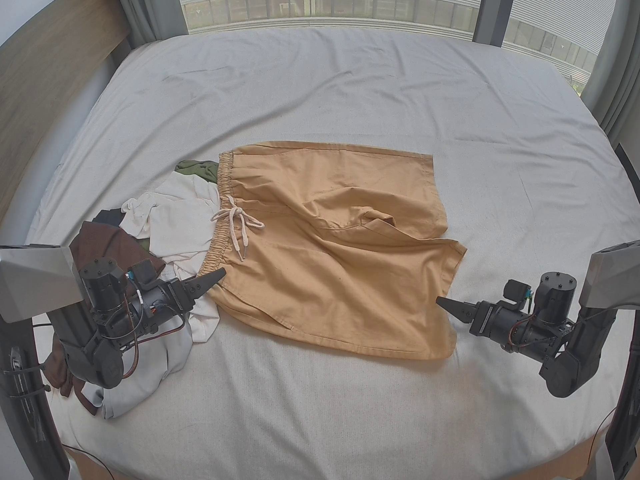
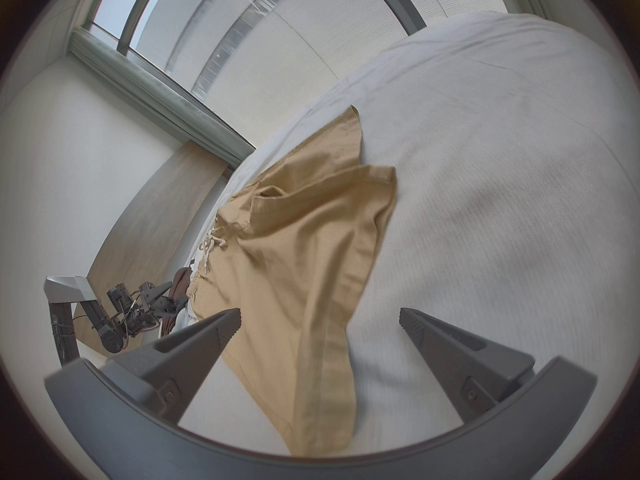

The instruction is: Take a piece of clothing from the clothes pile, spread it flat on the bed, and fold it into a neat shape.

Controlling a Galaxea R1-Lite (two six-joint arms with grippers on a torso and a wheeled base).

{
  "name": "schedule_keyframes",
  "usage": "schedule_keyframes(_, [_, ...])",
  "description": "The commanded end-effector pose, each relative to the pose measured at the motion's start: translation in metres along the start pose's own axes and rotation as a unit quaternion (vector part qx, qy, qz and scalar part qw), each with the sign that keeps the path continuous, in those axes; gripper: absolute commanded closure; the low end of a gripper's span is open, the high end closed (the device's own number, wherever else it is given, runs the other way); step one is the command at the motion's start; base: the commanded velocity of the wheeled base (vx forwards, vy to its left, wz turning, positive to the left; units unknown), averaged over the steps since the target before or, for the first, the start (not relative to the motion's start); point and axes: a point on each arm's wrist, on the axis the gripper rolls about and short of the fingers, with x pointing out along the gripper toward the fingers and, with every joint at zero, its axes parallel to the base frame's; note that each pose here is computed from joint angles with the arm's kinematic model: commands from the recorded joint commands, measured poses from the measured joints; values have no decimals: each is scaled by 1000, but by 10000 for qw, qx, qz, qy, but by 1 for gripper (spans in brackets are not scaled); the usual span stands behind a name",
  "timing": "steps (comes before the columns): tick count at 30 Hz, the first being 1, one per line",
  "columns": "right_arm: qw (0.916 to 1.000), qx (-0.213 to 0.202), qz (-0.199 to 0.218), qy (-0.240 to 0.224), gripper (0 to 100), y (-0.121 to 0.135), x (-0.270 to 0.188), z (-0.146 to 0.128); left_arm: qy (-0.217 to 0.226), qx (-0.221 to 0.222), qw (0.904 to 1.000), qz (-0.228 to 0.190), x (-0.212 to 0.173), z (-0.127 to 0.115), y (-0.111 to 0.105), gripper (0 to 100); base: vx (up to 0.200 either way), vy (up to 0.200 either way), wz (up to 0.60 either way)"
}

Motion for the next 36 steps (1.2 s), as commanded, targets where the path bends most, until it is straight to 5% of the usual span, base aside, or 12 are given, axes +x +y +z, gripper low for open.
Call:
schedule_keyframes(1, [9999,-54,103,-64,0,2,10,2,-1,-21,9999,-114,4,1,-8,0,0,0,0])
schedule_keyframes(18, [10000,10,-3,-68,0,-5,6,2,92,-111,9999,36,5,-8,1,0,0,0,0])
schedule_keyframes(19, [10000,13,-7,-61,0,-5,7,2,86,-107,9999,33,5,-8,1,100,0,0,0])
schedule_keyframes(36, [9999,68,-67,84,0,-7,3,-5,-144,-93,9993,346,-11,6,23,100,0,0,0])
